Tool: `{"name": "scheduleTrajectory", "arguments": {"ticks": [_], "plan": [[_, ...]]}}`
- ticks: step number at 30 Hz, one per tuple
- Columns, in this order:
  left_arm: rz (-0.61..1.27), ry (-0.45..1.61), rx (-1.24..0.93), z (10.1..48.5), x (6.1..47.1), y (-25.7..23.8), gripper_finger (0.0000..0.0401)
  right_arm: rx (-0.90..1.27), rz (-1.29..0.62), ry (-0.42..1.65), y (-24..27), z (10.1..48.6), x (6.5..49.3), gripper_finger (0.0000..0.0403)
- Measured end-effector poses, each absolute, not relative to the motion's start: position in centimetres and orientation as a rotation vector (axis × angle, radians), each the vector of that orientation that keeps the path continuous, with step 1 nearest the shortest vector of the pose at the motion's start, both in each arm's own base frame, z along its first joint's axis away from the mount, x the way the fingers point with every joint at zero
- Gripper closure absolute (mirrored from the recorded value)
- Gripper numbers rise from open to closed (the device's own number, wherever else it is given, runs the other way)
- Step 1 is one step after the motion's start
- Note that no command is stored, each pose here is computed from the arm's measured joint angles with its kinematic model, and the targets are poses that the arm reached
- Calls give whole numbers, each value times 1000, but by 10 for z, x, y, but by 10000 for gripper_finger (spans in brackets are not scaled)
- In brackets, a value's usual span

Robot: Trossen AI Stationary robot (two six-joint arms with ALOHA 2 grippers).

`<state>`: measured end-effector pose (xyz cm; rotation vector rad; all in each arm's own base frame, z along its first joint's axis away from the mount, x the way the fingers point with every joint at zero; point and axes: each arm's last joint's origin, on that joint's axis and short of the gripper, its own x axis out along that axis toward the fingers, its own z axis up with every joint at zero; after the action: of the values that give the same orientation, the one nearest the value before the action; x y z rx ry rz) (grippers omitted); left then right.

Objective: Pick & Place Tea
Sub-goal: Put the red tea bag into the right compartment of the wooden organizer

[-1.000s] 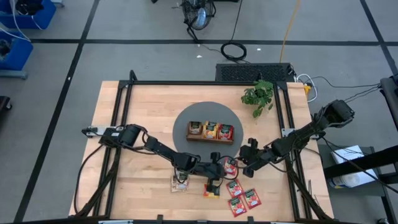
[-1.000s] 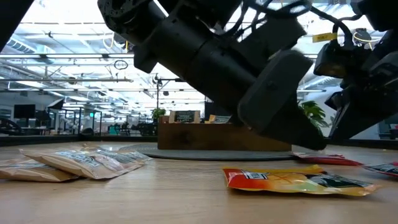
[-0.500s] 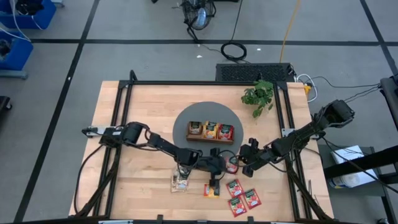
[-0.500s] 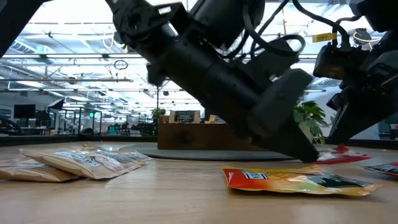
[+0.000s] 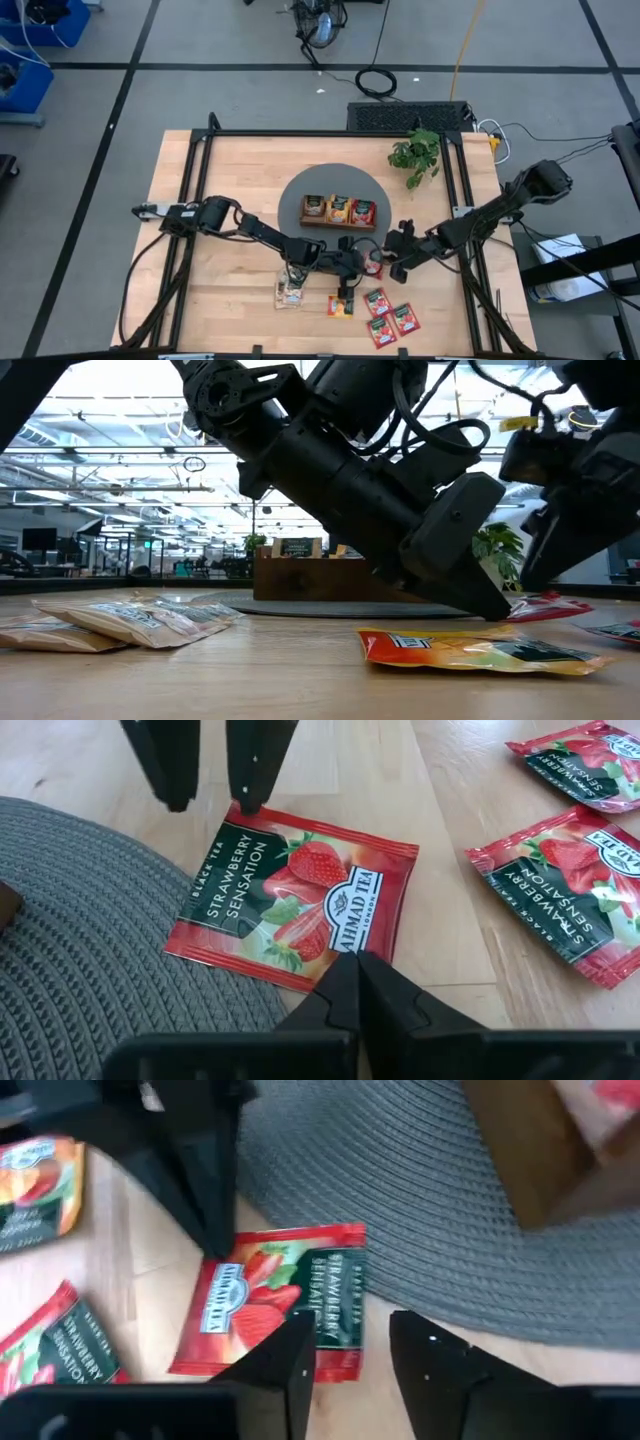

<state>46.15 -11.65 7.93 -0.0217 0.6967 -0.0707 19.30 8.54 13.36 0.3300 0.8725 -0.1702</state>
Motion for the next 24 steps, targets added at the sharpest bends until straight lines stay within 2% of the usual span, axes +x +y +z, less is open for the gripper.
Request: {"name": "scheduleTrajectory", "arguments": {"ticks": [8,13,18,24], "plan": [[-72,702,-22,77,461,-116,395,566,-172,1024,72,134,189,267],[-72,702,-22,77,461,-116,393,658,-179,1013,69,135,193,266],[-80,705,-27,77,461,-115,397,685,-178,944,67,138,199,266],[-81,705,-26,77,461,-115,394,706,-214,1038,64,125,200,266]]}}
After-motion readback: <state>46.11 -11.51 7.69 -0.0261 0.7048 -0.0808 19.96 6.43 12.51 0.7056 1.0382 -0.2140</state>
